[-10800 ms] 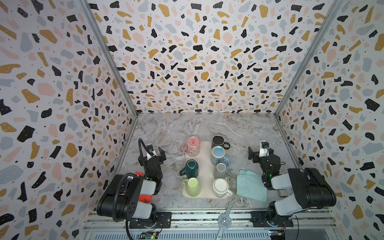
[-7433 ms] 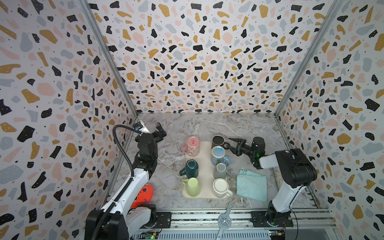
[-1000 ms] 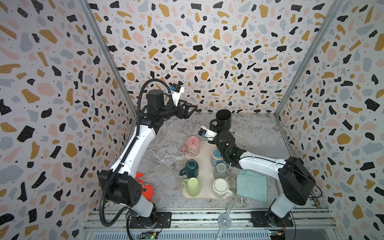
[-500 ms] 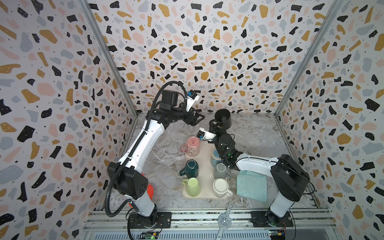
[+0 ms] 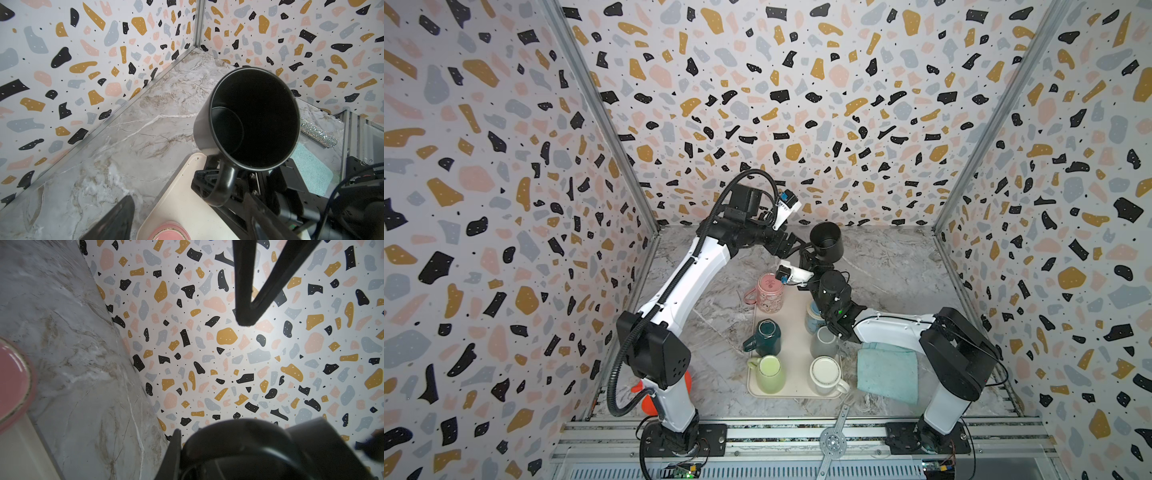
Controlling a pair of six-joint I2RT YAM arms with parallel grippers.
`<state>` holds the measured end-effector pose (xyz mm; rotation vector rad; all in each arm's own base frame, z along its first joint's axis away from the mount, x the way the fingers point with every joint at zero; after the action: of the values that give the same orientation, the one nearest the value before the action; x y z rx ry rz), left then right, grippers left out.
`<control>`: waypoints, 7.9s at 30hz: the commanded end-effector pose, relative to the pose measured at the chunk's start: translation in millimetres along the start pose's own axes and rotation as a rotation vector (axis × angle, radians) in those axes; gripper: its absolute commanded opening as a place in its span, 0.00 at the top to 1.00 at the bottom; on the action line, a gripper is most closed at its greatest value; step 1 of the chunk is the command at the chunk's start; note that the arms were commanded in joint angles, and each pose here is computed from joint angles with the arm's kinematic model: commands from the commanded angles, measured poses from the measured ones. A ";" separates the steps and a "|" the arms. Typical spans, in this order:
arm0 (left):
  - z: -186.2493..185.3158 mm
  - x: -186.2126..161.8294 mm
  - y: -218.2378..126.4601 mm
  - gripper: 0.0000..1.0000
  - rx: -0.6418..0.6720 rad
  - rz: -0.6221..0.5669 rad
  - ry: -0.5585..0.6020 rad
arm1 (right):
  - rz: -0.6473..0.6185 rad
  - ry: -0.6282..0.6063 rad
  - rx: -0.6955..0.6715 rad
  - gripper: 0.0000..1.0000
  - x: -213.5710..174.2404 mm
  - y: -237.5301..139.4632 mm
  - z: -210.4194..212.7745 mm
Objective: Turn the mug right side up
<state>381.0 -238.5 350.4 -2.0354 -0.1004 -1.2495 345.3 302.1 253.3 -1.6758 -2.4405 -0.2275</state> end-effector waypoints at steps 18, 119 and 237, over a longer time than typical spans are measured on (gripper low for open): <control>-3.9 -10.1 22.5 0.34 -0.013 0.105 0.018 | -0.091 0.097 -0.141 1.00 23.9 -7.4 -53.9; 203.1 -110.5 -9.5 1.00 0.719 -0.030 -0.561 | 0.088 0.603 -0.068 0.64 -42.4 -74.8 -75.8; 131.2 -147.5 -69.7 0.46 0.519 -0.092 -0.636 | 0.518 2.498 1.075 0.14 -103.4 -157.9 21.8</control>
<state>373.0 -60.2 227.2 -1.8704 -0.7105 -0.4623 231.9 154.5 182.4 -0.4206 -0.0047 -0.3536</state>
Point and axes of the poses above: each gripper's point midway between its finger pads, its own y axis out along the fingers, its own z axis along the line the jaws close on, x = y × z, the point moved 6 cm from there along -y, back along the fingers, and after that the axes turned 13 degrees about -y, right-handed, at the moved point
